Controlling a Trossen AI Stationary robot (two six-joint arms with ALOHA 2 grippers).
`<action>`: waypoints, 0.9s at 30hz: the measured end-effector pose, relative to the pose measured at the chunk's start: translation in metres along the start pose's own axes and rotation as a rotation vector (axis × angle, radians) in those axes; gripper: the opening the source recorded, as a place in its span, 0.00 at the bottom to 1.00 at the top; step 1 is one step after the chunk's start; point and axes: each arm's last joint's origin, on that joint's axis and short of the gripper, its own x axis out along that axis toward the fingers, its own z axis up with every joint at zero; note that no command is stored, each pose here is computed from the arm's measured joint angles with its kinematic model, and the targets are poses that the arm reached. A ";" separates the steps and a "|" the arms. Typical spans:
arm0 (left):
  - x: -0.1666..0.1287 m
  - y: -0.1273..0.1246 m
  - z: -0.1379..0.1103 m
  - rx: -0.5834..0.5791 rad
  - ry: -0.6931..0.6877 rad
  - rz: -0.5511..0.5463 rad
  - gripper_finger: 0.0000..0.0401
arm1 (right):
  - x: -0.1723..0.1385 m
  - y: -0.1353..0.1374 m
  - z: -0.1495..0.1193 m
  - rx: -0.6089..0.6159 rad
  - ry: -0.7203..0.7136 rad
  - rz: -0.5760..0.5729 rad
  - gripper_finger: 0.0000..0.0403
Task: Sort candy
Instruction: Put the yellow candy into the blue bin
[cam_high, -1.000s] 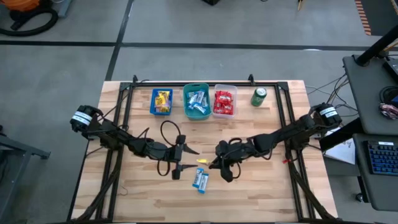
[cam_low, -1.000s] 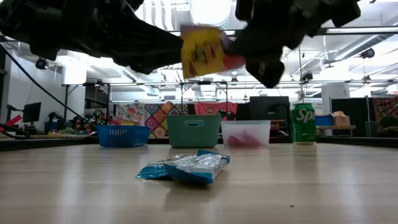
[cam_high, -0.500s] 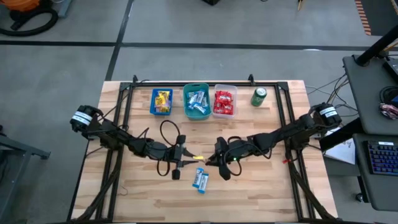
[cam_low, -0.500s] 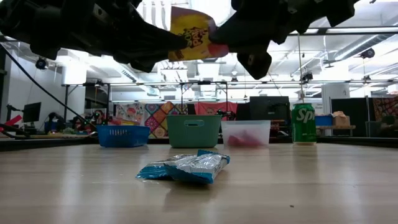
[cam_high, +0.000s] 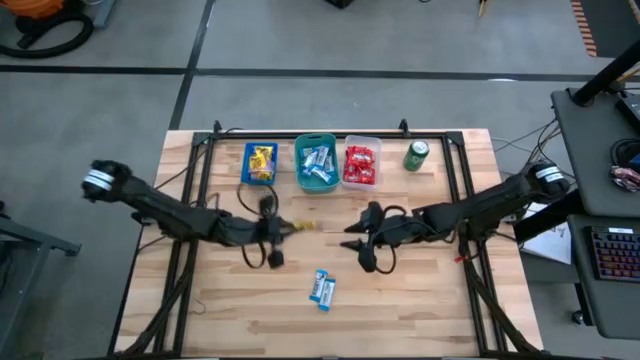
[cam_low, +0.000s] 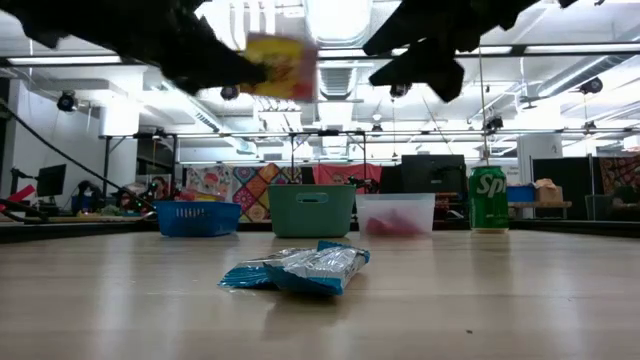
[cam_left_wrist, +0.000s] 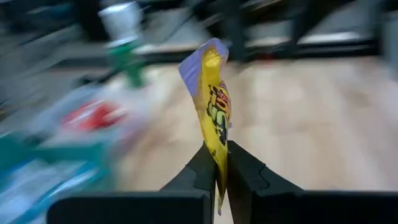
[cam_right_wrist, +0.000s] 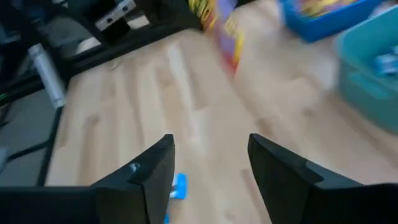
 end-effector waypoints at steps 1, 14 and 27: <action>-0.006 0.008 0.003 -0.012 0.023 0.053 0.00 | -0.004 -0.001 0.002 0.002 -0.011 -0.026 0.49; -0.063 0.139 -0.006 -0.357 0.325 0.473 0.00 | -0.009 -0.003 0.005 -0.033 -0.049 -0.095 0.48; -0.067 0.223 -0.046 -0.584 0.492 0.444 0.00 | 0.006 -0.006 -0.007 -0.051 0.013 -0.128 0.49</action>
